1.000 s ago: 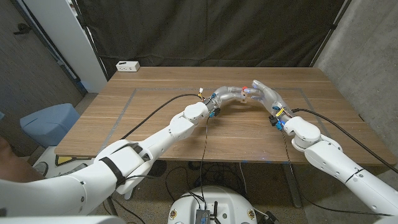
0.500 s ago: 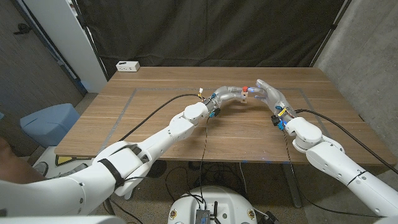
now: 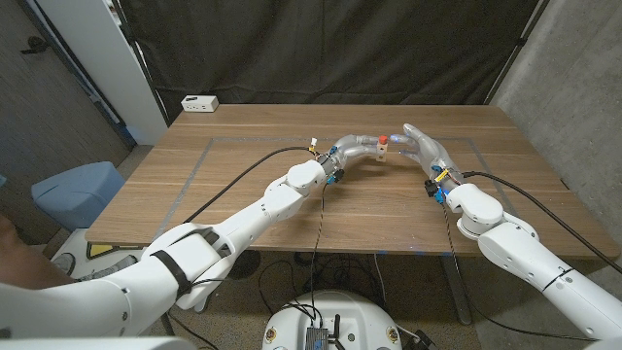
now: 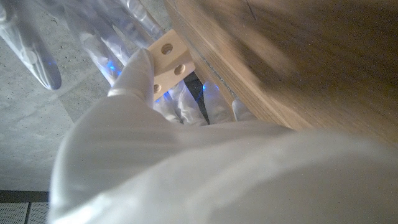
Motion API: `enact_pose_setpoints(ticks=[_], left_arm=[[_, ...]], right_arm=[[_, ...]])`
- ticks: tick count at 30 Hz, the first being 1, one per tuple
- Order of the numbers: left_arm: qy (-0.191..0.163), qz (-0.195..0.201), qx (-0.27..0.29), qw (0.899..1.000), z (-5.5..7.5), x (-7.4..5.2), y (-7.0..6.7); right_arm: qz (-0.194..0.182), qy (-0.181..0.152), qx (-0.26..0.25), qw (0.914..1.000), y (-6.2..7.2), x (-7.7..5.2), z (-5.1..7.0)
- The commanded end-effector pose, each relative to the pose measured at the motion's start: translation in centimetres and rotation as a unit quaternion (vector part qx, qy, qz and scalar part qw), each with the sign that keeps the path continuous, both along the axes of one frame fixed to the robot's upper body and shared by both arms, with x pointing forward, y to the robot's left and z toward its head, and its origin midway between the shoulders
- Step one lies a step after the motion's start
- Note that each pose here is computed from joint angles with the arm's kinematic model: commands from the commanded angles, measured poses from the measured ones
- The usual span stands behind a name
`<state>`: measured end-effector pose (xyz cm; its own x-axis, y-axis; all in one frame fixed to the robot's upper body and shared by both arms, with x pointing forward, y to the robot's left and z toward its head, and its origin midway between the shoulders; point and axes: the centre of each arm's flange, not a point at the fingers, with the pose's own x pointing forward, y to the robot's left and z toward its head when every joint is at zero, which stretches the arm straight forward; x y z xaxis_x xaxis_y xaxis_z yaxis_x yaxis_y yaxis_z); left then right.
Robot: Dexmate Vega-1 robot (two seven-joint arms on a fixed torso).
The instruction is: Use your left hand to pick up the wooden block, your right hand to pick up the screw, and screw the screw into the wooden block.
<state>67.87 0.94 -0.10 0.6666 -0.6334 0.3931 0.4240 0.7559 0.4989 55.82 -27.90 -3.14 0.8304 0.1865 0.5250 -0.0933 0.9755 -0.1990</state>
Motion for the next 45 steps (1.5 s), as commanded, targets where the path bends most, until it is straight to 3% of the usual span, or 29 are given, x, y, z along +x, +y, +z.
enact_pose_setpoints(ticks=[1, 45], left_arm=[[0.0, 0.004, 0.001, 1.0, -0.1, -0.2, 0.1], [-0.001, 0.003, 0.0, 1.0, -0.3, -0.4, 0.1]], right_arm=[[0.011, 0.004, -0.013, 0.9999, 0.2, 0.3, 0.1], [0.063, 0.004, -0.034, 0.9974, 1.2, 1.5, 0.5]])
